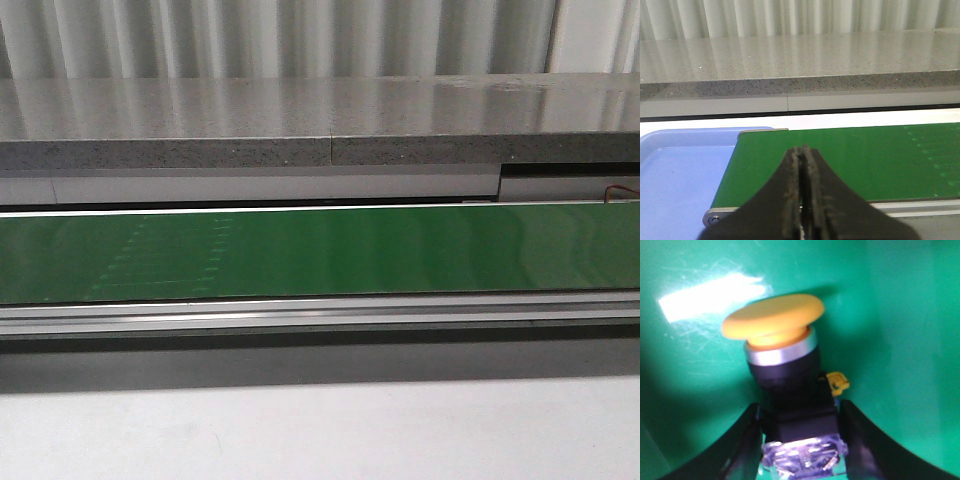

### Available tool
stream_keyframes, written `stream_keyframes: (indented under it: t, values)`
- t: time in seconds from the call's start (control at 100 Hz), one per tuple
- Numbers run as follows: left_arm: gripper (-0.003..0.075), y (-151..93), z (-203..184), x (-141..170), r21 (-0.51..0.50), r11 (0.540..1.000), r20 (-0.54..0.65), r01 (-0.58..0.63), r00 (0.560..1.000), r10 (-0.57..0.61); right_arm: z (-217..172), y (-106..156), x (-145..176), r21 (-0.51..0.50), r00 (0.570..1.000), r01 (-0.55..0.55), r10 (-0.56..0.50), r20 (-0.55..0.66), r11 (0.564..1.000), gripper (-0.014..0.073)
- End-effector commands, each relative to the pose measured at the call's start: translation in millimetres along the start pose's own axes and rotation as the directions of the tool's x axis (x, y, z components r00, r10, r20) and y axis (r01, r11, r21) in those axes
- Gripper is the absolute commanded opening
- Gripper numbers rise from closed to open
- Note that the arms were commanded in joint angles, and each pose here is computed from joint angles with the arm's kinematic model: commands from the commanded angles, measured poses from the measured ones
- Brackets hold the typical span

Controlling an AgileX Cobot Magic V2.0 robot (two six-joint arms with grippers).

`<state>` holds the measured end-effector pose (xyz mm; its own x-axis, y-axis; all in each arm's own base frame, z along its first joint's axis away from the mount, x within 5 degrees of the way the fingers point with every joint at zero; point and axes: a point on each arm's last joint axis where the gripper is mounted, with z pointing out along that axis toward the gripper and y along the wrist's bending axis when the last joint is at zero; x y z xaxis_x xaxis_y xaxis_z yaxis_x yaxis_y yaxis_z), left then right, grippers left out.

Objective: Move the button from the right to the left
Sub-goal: 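Grasp the yellow-capped button by its blue switch block with the right gripper, then lift the button and carry it onto the green belt with the right gripper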

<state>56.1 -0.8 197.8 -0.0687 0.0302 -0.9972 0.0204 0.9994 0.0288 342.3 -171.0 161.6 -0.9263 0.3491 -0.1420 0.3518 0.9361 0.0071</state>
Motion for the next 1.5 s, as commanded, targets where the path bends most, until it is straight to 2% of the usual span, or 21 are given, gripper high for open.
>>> stream_keyframes:
  t: [0.0,0.13,0.41,0.61,0.86,0.98,1.28,1.49]
  values:
    - [-0.0020,-0.4,-0.2,4.5,0.002,1.000,0.069,0.015,0.998,-0.015,-27.0,-2.7,-7.6,0.019,0.996,0.015,-0.017,0.090,1.000,0.0200]
    - [-0.0020,-0.4,-0.2,4.5,0.002,1.000,0.069,0.015,0.998,-0.015,-45.8,-1.1,-5.5,0.012,0.992,0.008,-0.009,0.126,1.000,0.0200]
    - [-0.0020,-0.4,-0.2,4.5,0.002,1.000,0.069,0.015,0.998,-0.015,-118.3,10.3,12.1,-0.012,0.967,0.008,-0.005,0.254,1.000,0.0200]
    - [-0.0020,-0.4,-0.2,4.5,0.002,1.000,0.069,0.015,0.998,-0.015,-149.7,42.0,26.1,-0.021,0.951,0.100,-0.089,0.297,0.995,0.0200]
    - [-0.0020,-0.4,-0.2,4.5,0.002,1.000,0.069,0.015,0.998,-0.015,-146.7,98.6,37.1,-0.064,0.947,0.222,-0.200,0.253,0.973,0.0200]
    - [-0.0021,-0.4,-0.2,4.5,0.002,1.000,0.069,0.015,0.998,-0.015,-132.7,115.8,41.1,-0.079,0.949,0.241,-0.217,0.227,0.967,0.0200]
    - [-0.0020,-0.4,-0.2,4.5,0.002,1.000,0.069,0.015,0.998,-0.015,-103.5,123.5,34.6,-0.089,0.967,0.214,-0.198,0.158,0.973,0.0214]
    - [-0.0020,-0.4,-0.2,4.5,0.002,1.000,0.069,0.015,0.998,-0.015,-95.3,124.1,33.1,-0.089,0.971,0.210,-0.197,0.132,0.974,0.0338]
